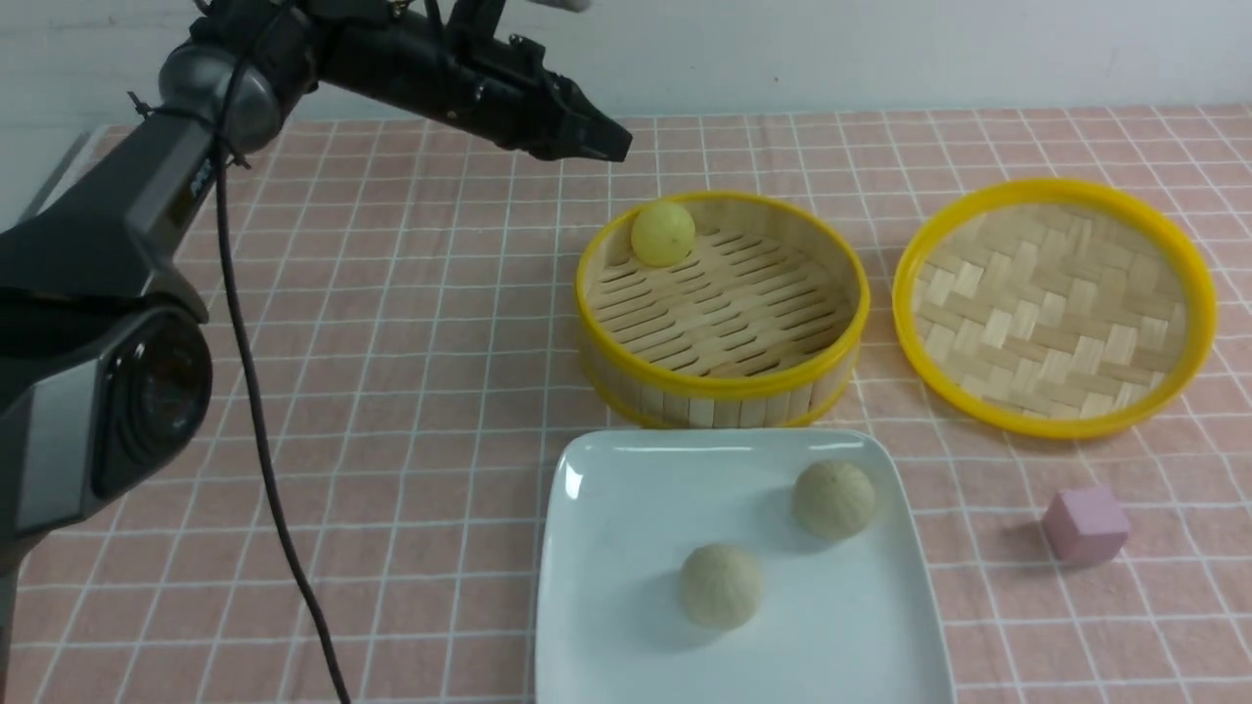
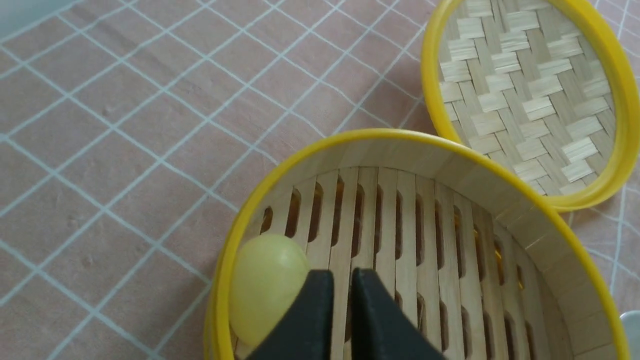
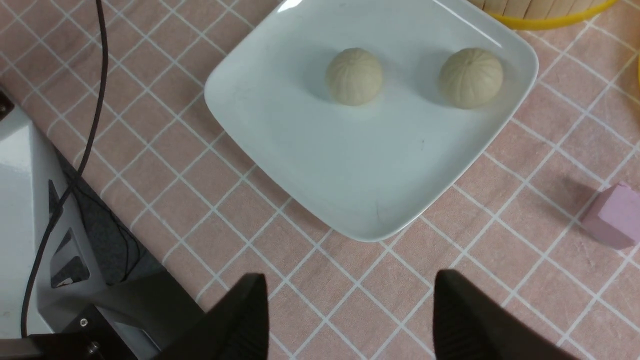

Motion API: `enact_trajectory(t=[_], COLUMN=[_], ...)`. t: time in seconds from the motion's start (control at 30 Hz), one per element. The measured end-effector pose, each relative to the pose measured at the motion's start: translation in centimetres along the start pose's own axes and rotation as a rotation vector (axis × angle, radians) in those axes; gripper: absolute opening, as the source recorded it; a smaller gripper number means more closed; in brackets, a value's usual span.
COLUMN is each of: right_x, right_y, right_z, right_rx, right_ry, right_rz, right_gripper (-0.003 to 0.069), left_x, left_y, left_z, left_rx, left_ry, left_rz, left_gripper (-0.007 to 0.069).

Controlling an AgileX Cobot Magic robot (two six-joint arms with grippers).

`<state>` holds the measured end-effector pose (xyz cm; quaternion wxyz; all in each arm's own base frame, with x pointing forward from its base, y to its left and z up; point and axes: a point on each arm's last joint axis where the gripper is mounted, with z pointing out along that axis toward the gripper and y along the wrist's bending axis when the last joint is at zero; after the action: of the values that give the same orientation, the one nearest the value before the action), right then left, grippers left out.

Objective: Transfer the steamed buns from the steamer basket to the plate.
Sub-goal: Use the left arm to grab the steamed stuffed bun that is closest to it

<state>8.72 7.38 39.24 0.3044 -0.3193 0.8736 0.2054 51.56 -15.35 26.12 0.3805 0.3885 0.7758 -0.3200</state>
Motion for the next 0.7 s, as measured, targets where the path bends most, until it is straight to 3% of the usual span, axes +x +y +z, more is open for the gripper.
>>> enact_trajectory(t=[0.17,0.33,0.5,0.7], right_x=[0.0,0.0,0.0,0.0], right_y=[0.0,0.0,0.0,0.0], right_z=[0.0,0.0,0.0,0.0], right_rx=[0.0,0.0,0.0,0.0], right_ry=[0.0,0.0,0.0,0.0], right_rz=[0.0,0.0,0.0,0.0], right_gripper=[0.0442,0.0442,0.0442,0.0442], left_x=[0.3,0.5,1.6,1.8], left_y=[0.2,0.2,0.0,-0.9], left_z=[0.0,0.3,2.3,4.6], left_rx=[-0.021,-0.019,-0.013,-0.052], left_ry=[0.031,0.044,0.088,0.125], left_rz=[0.037,0.044,0.082,0.151], left_gripper=[0.0202,0.0384,0.043,0.0433])
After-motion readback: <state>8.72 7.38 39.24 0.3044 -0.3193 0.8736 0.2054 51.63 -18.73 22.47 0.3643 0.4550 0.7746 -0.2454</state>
